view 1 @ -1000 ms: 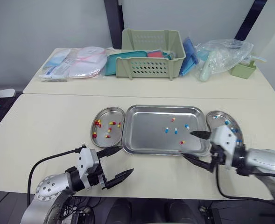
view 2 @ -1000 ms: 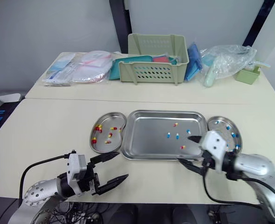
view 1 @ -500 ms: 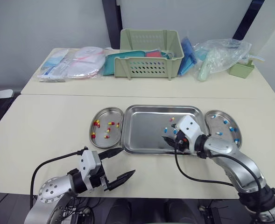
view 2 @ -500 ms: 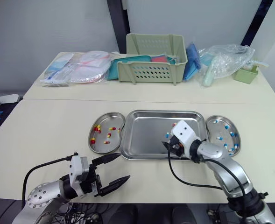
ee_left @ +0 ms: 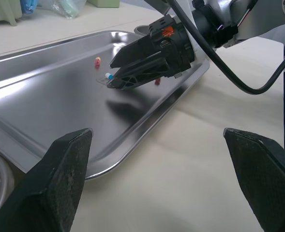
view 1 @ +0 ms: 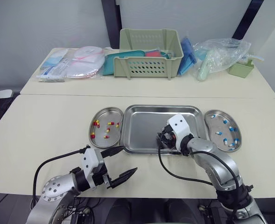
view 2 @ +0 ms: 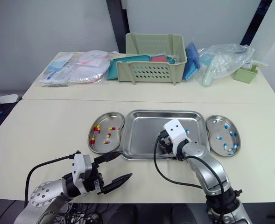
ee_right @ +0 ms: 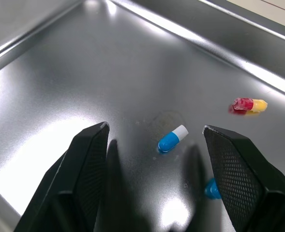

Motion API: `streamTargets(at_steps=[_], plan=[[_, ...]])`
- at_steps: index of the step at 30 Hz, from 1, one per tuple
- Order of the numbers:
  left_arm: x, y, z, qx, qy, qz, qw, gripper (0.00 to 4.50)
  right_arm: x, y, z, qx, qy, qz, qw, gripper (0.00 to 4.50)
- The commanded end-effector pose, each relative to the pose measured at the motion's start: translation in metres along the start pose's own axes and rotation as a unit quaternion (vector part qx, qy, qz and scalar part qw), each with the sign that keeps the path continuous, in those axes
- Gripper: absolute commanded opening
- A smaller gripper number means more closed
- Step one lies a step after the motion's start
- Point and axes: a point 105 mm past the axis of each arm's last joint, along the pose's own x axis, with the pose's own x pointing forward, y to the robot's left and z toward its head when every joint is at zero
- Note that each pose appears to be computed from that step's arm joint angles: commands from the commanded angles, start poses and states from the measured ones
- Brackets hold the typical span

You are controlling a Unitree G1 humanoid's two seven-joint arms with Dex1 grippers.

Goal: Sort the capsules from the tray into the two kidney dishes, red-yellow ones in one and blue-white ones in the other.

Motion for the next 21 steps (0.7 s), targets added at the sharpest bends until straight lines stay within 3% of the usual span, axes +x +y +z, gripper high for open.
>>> streamTargets(at_steps=[1, 8, 11, 21], plan=[[0.003, -0.004, 0.009, 0.011, -0.01, -0.01, 1.0, 4.5, 0.001, -0.001, 0.008, -0.003, -0.012, -0.01, 1.0, 3.26], [0.004, -0.005, 0.009, 0.009, -0.01, -0.009, 1.0, 4.5, 0.006, 0.0, -0.001, -0.003, 0.006, -0.012, 1.0, 3.26], [0.005, -0.006, 0.008, 0.008, -0.011, -0.009, 1.0, 4.5, 0.006, -0.001, -0.006, -0.003, 0.013, -0.013, 1.0, 2.76], [0.005, -0.006, 0.005, 0.004, -0.009, -0.008, 1.0, 4.5, 0.007, 0.0, -0.011, -0.008, 0.023, -0.009, 1.0, 0.08]])
